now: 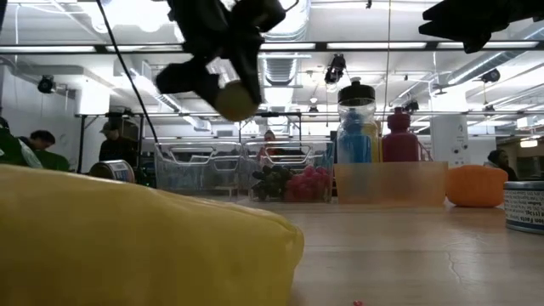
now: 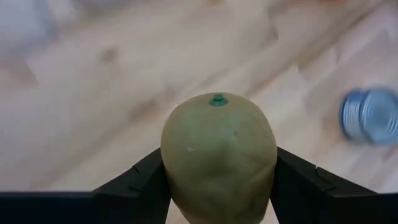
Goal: Pick & Place Food Item
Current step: Put the brown kiwi into the right transparent bin, then put the yellow banana into the right transparent bin
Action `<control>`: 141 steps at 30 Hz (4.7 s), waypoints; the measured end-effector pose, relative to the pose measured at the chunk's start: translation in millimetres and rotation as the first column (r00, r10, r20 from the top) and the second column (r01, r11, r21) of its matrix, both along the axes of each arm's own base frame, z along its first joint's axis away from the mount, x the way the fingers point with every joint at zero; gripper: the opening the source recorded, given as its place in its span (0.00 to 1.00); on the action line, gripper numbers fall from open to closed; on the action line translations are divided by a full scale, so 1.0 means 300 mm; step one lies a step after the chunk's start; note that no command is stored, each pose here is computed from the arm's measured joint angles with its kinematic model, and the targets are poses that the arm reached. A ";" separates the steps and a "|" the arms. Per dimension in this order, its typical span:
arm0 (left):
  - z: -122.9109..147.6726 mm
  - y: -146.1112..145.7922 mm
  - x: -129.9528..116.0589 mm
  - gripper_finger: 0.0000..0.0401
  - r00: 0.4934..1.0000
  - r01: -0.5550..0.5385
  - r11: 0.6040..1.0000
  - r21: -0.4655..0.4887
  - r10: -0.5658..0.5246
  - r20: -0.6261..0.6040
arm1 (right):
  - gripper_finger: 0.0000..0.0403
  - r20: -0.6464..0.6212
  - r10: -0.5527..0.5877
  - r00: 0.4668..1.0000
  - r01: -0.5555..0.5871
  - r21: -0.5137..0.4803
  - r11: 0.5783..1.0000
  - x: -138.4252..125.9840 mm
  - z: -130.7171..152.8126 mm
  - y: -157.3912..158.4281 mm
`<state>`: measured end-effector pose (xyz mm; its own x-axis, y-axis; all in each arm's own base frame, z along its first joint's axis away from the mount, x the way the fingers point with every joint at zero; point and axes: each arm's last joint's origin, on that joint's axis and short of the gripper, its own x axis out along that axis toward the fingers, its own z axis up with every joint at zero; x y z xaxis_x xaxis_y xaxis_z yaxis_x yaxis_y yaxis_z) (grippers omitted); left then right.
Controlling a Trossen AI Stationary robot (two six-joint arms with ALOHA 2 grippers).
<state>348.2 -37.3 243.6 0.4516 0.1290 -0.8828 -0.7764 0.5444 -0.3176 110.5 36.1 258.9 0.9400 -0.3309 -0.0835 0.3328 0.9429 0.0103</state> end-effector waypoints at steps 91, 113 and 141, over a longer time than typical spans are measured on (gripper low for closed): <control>-0.120 0.773 0.168 0.91 0.991 0.026 0.999 0.047 -0.032 0.129 | 0.47 0.000 0.000 1.000 0.000 0.000 1.000 0.000 0.000 0.000; 0.297 0.261 0.066 0.91 0.957 0.180 0.912 0.369 -0.250 0.149 | 0.47 -0.001 0.000 1.000 0.000 -0.001 1.000 0.000 0.000 0.000; 0.254 -0.539 -0.157 0.91 0.736 0.581 0.636 0.507 -0.677 0.007 | 0.47 0.000 0.000 1.000 0.000 0.000 1.000 0.000 0.000 0.000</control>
<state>301.1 -199.2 319.7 0.7142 0.1022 -0.6924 -0.1441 0.9896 -0.0026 110.6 36.1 258.9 0.9399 -0.3309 -0.0838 0.3328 0.9429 0.0103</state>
